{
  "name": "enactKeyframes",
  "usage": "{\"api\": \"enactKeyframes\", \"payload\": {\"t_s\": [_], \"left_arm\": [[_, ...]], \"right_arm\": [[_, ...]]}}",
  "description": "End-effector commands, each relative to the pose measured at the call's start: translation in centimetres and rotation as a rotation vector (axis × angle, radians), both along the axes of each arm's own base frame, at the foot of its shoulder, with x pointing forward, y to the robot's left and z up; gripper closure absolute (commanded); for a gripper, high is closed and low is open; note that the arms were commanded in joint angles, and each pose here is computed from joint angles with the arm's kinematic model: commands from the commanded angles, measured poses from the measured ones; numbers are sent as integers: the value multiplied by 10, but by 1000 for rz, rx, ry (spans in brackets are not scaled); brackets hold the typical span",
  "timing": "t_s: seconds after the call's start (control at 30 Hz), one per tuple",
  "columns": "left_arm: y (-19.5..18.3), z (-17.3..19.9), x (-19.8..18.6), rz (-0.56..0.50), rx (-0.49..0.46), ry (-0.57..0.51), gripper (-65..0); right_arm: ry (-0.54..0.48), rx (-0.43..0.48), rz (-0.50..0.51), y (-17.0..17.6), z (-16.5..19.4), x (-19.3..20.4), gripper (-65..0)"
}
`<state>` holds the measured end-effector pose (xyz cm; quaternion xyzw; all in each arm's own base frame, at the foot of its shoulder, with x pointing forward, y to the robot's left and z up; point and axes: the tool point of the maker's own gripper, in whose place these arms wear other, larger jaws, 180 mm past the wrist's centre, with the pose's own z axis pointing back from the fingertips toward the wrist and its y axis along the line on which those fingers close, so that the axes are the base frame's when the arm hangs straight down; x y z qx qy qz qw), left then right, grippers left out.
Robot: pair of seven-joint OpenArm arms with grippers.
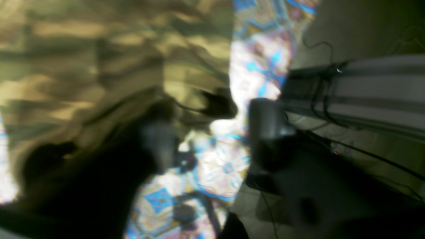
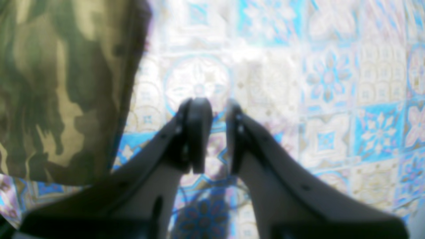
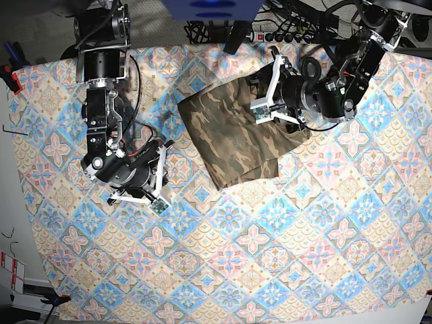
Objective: Fold the T-shirt properly
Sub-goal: 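Press both grippers on the bundle's sides and square it up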
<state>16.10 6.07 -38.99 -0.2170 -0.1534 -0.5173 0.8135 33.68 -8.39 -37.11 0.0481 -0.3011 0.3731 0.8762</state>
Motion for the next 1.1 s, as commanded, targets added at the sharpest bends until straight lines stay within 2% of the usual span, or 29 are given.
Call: {"api": "enactKeyframes", "payload": {"t_s": [0.0,0.07,0.1,0.3,0.53,0.6,0.73,0.83,1.07], "left_arm": [[-3,6,4,-3,-17,-29,-175],[-6,1,-3,-28,1,-22,-32],[-11,-2,-7,-45,9,-23,0],[-48,-26,-30,-182,102,-74,0],[-20,-80,-24,-178,320,-27,0],[-7,-91,-21,-163,369,-13,0],[10,-89,6,-55,358,-51,0],[32,-89,25,43,372,-54,0],[55,-69,75,190,343,-140,0]], "right_arm": [[-37,24,-6,0,11,7,-97],[-37,25,-15,-2,11,7,-97],[-35,25,-15,-2,10,6,-97],[-36,26,-14,-2,10,6,-97],[-22,22,-21,-6,5,2,-97],[-14,13,-16,-8,2,-2,-97],[-9,-9,-6,-13,-1,-4,-97],[10,-47,41,-12,-8,-9,-97],[24,-103,186,14,-16,-23,-97]]}}
